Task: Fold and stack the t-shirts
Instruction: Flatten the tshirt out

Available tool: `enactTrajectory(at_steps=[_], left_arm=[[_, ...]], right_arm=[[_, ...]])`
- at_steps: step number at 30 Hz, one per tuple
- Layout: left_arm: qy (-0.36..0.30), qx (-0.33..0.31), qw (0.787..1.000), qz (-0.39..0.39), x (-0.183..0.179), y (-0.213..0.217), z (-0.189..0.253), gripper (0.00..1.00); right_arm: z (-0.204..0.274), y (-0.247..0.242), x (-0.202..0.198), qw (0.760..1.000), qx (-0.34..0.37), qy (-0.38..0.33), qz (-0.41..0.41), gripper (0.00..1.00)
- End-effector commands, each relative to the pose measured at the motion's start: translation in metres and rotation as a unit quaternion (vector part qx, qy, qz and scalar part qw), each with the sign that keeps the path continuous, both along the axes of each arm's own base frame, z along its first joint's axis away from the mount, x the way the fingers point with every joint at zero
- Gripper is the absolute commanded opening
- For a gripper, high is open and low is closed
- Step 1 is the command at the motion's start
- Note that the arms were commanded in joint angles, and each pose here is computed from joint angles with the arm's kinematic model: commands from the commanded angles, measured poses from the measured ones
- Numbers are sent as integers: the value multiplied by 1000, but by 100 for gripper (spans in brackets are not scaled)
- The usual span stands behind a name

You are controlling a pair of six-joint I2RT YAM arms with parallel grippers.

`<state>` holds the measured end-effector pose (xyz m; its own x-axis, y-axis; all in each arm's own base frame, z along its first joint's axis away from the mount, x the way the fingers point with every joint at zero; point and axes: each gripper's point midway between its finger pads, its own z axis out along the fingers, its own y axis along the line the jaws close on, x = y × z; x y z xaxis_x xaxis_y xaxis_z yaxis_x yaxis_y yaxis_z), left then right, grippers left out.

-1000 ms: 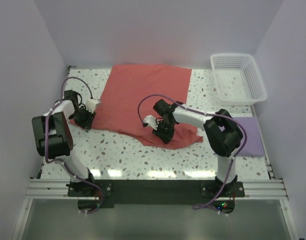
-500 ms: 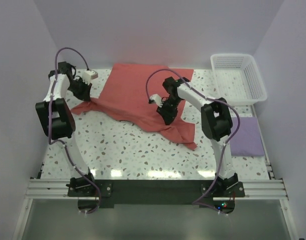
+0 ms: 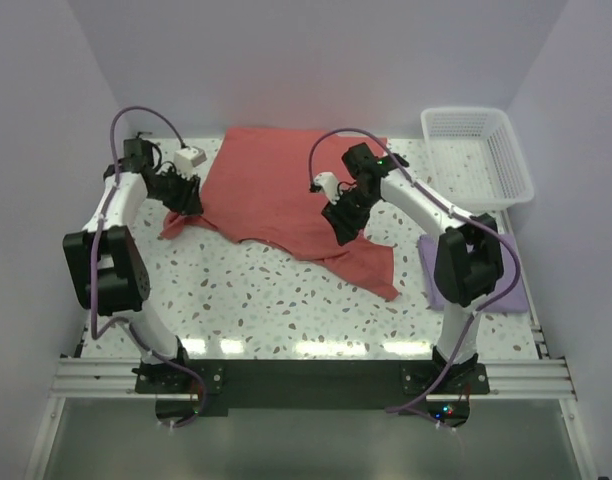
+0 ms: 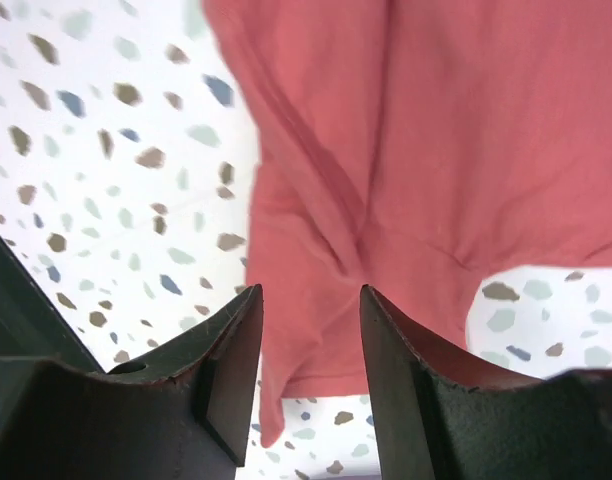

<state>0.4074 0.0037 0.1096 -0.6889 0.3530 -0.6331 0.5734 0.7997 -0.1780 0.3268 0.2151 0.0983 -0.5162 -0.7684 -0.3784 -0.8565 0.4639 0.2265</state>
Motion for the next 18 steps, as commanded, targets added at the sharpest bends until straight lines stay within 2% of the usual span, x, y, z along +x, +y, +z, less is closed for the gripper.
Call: enactTrajectory(at_steps=[1,5,6,9,10,12,13,15,16,18], left_arm=[[-35,-17,997,-62,-9,-48,7,43],[-29,2,991,-133,-13,-72,-11,51],[-9,-6,988,-154,-23,-77,-16,51],[-24,5,971,-240,-31,-79,-26,52],[-49,22,957,-285,-33,-77,-30,52],[-82,37,941,-326,-35,-76,-32,52],[-110,49,925,-360,-38,-76,-33,52],[-136,52,909,-390,-40,-80,-33,53],[-159,58,891,-420,-39,-80,-33,53],[-168,58,878,-444,-42,-82,-35,53]], right_arm=[[11,39,-8,998,32,-38,37,47],[-7,66,-13,995,21,-46,91,50],[-10,71,-14,993,19,-53,108,50],[-20,76,-11,989,14,-59,134,51],[-23,77,-8,987,10,-70,146,52],[-30,75,-5,984,5,-78,161,53],[-34,73,-7,983,3,-76,165,54],[-39,73,-7,982,2,-78,172,54],[-38,73,-6,981,2,-79,174,54],[-37,75,-7,980,10,-82,180,52]])
